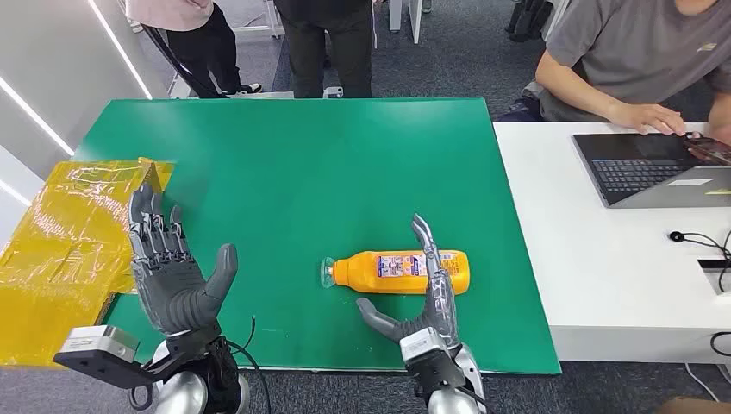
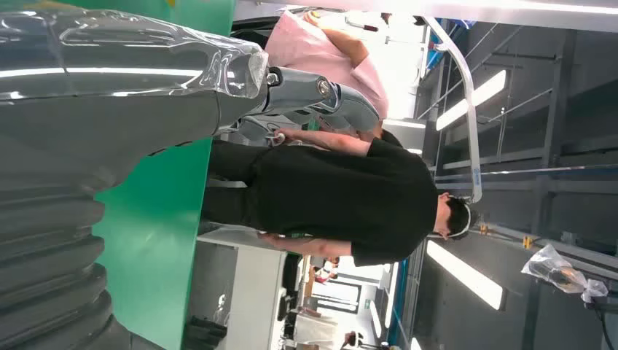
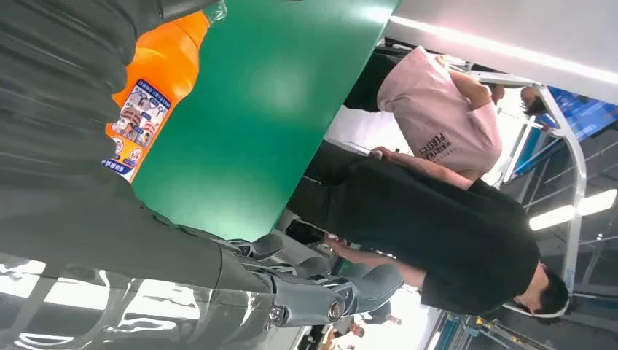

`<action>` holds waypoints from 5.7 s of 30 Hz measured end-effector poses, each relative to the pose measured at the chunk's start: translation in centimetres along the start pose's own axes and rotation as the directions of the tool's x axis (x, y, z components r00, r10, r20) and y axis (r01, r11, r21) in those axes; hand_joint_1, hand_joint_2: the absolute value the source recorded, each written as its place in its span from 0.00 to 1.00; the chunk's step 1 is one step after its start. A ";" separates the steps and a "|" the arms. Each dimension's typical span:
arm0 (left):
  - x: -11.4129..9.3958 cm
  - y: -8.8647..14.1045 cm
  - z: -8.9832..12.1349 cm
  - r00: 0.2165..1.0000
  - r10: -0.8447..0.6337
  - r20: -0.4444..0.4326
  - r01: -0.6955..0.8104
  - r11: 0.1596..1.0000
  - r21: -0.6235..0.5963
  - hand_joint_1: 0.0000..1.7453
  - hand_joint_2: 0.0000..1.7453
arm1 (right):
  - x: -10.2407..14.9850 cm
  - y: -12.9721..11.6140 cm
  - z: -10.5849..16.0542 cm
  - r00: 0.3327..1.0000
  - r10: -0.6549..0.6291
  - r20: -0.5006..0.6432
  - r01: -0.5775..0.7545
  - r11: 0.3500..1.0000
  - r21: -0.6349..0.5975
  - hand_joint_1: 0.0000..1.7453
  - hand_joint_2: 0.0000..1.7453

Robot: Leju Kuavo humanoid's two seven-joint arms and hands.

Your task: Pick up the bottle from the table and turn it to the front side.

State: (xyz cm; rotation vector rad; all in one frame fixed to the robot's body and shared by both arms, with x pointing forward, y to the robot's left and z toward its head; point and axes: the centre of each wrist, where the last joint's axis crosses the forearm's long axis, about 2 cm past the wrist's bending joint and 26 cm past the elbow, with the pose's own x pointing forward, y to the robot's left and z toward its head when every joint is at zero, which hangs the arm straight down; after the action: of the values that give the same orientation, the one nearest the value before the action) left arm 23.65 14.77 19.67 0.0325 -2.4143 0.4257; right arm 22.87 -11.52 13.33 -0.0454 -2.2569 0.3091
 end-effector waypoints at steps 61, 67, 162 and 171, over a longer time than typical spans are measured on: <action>-1.7 -1.3 -0.5 0.992 0.117 -0.052 -0.121 0.988 -0.095 0.00 1.00 | -13.1 -12.9 -15.3 0.570 0.821 0.009 -0.166 0.104 0.981 0.00 1.00; -1.8 -1.3 -0.4 0.992 0.112 -0.057 -0.116 0.989 -0.087 0.00 1.00 | -13.4 -13.2 -15.4 0.556 0.831 -0.003 -0.114 0.080 0.990 0.00 1.00; -5.7 -1.6 0.8 0.907 0.331 -0.260 -0.393 0.887 -0.244 0.00 1.00 | -7.6 0.2 -3.5 0.953 0.278 -0.121 -0.110 0.691 0.714 0.93 1.00; -5.9 -1.1 0.5 0.917 0.314 -0.248 -0.369 0.902 -0.223 1.00 1.00 | -7.9 0.4 -3.6 0.954 0.276 -0.118 -0.112 0.691 0.714 1.00 1.00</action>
State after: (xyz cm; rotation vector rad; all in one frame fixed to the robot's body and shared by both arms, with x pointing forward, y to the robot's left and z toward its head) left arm 28.04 13.01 15.94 -0.5402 -2.2493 0.2411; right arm 30.65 -11.50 9.56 0.0803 -1.7810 1.2119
